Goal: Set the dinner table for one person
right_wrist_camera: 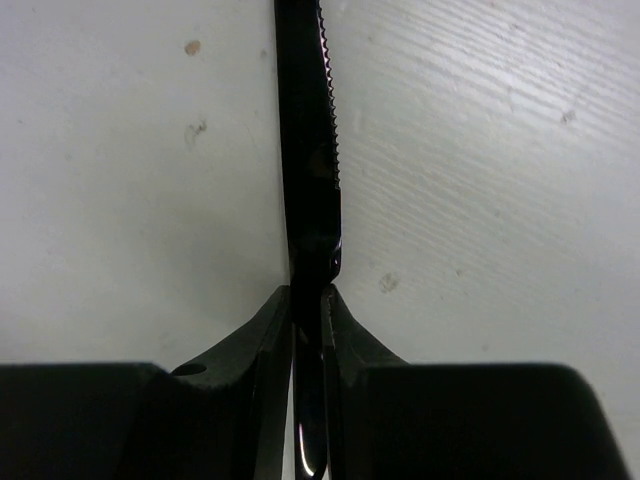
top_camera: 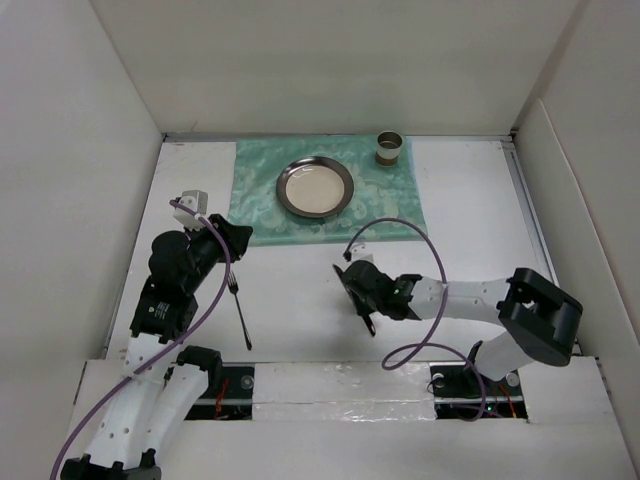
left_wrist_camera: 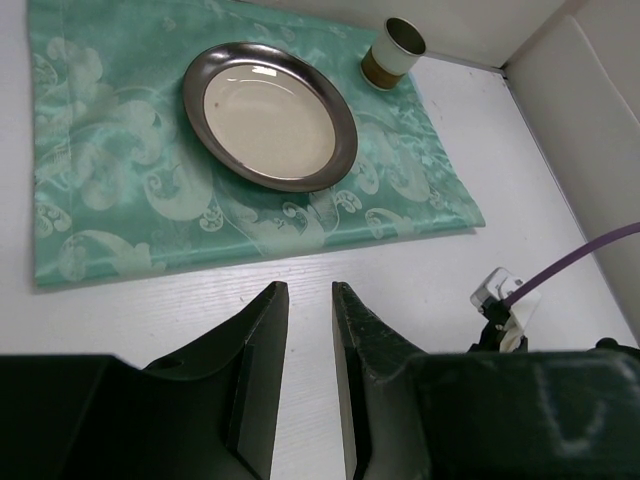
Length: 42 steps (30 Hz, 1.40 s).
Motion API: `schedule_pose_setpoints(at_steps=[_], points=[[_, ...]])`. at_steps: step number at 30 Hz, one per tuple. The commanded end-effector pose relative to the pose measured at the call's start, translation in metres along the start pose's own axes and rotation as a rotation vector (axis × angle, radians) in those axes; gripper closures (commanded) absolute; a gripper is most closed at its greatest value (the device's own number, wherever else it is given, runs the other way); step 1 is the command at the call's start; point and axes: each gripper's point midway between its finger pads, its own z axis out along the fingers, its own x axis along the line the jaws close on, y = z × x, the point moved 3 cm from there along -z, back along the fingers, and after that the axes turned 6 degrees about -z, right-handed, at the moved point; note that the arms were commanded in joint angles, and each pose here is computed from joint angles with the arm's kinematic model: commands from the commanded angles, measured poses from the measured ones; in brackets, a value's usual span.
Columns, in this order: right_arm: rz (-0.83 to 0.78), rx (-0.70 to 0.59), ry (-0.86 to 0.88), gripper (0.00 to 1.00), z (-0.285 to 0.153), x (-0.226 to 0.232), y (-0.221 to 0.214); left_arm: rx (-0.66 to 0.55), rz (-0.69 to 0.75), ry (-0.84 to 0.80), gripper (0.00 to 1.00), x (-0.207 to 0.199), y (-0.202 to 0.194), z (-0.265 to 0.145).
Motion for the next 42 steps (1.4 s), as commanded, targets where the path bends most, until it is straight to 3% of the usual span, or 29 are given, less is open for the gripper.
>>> schedule_pose_setpoints(at_steps=[1,11,19,26,28,34,42], points=[[0.028,-0.041,-0.008,1.00,-0.020,-0.005,0.009,-0.051,0.021,-0.027,0.79,-0.007,0.014,-0.002],[0.079,-0.186,-0.002,1.00,-0.054,-0.020,0.062,-0.049,0.019,-0.022,0.79,-0.006,0.014,-0.001],[0.125,-0.333,-0.079,1.00,-0.051,-0.079,0.162,-0.047,0.020,-0.034,0.79,-0.008,0.012,-0.002],[0.199,-0.344,-0.144,1.00,-0.005,-0.140,0.223,-0.053,0.021,-0.039,0.79,-0.009,0.013,-0.004],[0.236,-0.279,-0.163,1.00,0.024,-0.158,0.219,-0.053,0.022,-0.032,0.79,-0.008,0.013,-0.003],[0.356,-0.288,-0.170,1.00,0.068,-0.185,0.246,-0.036,0.023,-0.043,0.79,-0.011,0.010,-0.002],[0.396,-0.234,-0.201,1.00,0.112,-0.211,0.250,-0.037,0.022,-0.031,0.79,-0.009,0.010,-0.002]])
